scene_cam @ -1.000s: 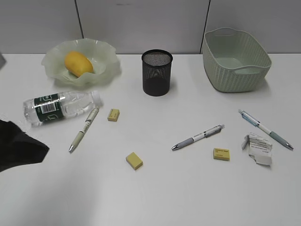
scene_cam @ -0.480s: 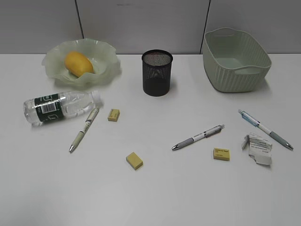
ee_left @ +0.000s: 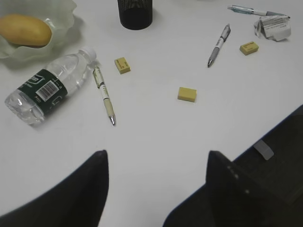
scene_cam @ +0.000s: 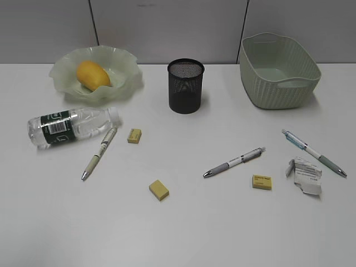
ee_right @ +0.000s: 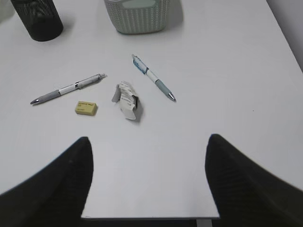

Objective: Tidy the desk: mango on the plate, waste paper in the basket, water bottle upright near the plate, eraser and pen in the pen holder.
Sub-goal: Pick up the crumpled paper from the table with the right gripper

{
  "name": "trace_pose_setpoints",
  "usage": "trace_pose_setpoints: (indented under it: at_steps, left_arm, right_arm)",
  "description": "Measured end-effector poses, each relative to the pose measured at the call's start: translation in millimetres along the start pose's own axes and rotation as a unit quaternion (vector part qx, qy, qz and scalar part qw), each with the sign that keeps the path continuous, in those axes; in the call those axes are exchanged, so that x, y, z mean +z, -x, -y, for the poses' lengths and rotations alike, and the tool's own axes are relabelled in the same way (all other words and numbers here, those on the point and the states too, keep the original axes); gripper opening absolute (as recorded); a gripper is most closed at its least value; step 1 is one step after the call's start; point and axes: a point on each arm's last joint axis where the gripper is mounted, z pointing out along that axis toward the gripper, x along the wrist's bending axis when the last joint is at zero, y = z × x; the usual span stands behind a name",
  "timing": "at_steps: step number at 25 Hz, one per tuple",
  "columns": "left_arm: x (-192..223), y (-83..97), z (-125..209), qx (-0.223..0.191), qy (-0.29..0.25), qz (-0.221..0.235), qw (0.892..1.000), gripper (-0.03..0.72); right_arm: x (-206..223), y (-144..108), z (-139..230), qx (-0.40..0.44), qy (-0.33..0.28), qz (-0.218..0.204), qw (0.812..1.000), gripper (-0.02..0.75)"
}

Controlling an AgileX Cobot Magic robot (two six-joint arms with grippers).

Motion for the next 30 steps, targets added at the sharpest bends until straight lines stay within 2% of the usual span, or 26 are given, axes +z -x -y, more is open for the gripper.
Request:
trace_pose_setpoints:
  at_steps: [4, 7, 13, 16, 23, 26, 30]
  left_arm:
    - [0, -0.1, 0, 0.000, 0.000, 0.000, 1.000, 0.488]
    - [0, -0.1, 0, 0.000, 0.000, 0.000, 1.000, 0.488]
    - [0, 0.0, 0, 0.000, 0.000, 0.000, 1.000, 0.487]
    - [0, 0.0, 0, 0.000, 0.000, 0.000, 1.000, 0.487]
    - [0, 0.0, 0, 0.000, 0.000, 0.000, 1.000, 0.487]
    - [0, 0.1, 0, 0.000, 0.000, 0.000, 1.000, 0.484]
    - [0, 0.1, 0, 0.000, 0.000, 0.000, 1.000, 0.482]
  right_arm:
    - [27, 1, -23, 0.004, -0.038, 0.004, 0.999, 0.582]
    - [59, 3, -34, 0.009, -0.104, 0.007, 0.994, 0.582]
    - [130, 5, -48, 0.022, -0.259, 0.010, 0.966, 0.582]
    - [161, 4, -54, 0.041, -0.310, 0.003, 0.950, 0.582]
    - [224, 0, -59, 0.069, -0.386, -0.013, 0.920, 0.582]
    - [242, -7, -57, 0.053, -0.391, -0.019, 0.918, 0.582]
    - [261, -19, -53, 0.031, -0.374, -0.030, 0.926, 0.582]
